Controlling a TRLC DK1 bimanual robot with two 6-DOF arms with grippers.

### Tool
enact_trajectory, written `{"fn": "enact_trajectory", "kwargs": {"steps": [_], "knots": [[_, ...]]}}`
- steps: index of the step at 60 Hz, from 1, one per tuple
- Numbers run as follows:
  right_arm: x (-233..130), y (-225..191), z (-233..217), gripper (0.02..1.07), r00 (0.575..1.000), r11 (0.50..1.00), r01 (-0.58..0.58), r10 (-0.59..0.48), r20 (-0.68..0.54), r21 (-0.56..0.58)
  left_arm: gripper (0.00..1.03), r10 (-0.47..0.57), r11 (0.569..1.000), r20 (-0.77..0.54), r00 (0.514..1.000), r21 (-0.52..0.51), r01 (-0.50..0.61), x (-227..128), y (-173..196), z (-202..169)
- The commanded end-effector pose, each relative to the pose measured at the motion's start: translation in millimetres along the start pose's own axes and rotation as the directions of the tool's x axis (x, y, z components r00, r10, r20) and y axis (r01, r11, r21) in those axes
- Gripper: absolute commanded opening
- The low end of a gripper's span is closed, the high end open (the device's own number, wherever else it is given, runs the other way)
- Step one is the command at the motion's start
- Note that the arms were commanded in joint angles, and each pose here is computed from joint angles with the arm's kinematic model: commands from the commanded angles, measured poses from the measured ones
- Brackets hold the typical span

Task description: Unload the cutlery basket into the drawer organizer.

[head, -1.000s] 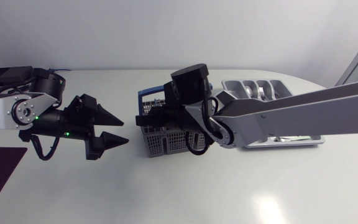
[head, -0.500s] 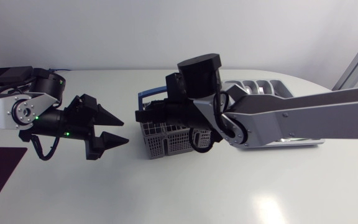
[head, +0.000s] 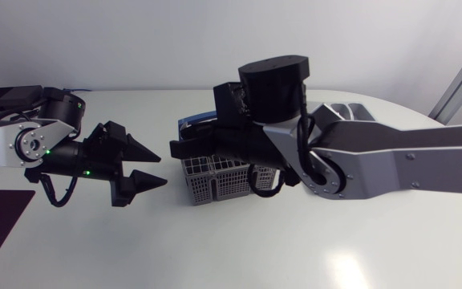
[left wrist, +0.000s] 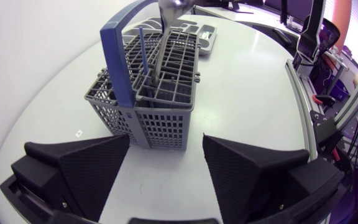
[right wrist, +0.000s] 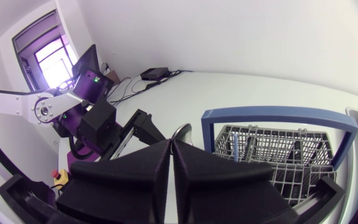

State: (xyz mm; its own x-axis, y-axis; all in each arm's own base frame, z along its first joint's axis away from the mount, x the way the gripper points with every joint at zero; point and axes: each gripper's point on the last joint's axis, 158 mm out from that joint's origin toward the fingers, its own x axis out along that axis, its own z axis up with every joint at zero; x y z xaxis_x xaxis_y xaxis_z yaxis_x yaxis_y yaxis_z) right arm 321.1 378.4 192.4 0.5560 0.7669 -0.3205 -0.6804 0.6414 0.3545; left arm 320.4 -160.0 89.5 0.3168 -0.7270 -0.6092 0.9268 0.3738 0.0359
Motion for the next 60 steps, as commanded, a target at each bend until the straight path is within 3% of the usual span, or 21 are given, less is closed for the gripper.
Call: {"fn": "enact_trajectory", "kwargs": {"steps": [1, 26, 45, 50, 60], "knots": [[-8, 10, 2, 0.10, 1.000, 0.999, -0.025, 0.025, 0.016, -0.023, 0.99, -0.016, 1.000, 0.010, 1.000, 0.006, 0.016, -2, -9, 1], [-57, 14, 62, 0.10, 0.998, 0.999, -0.046, 0.046, 0.037, -0.015, 0.99, -0.010, 1.000, 0.021, 1.000, 0.006, 0.009, -5, -11, 9], [-124, -51, 53, 0.10, 0.986, 0.989, 0.131, -0.137, -0.093, -0.065, 0.99, -0.006, 1.000, 0.021, 1.000, 0.001, 0.006, -9, -11, 13], [-139, -77, 32, 0.10, 0.963, 0.977, 0.185, -0.202, -0.181, -0.105, 0.99, -0.002, 1.000, 0.020, 1.000, -0.004, 0.002, -11, -10, 12], [-178, -128, 2, 0.10, 0.915, 0.938, 0.282, -0.326, -0.239, -0.199, 0.99, 0.002, 1.000, 0.023, 1.000, -0.001, -0.002, -16, -13, 17]]}}
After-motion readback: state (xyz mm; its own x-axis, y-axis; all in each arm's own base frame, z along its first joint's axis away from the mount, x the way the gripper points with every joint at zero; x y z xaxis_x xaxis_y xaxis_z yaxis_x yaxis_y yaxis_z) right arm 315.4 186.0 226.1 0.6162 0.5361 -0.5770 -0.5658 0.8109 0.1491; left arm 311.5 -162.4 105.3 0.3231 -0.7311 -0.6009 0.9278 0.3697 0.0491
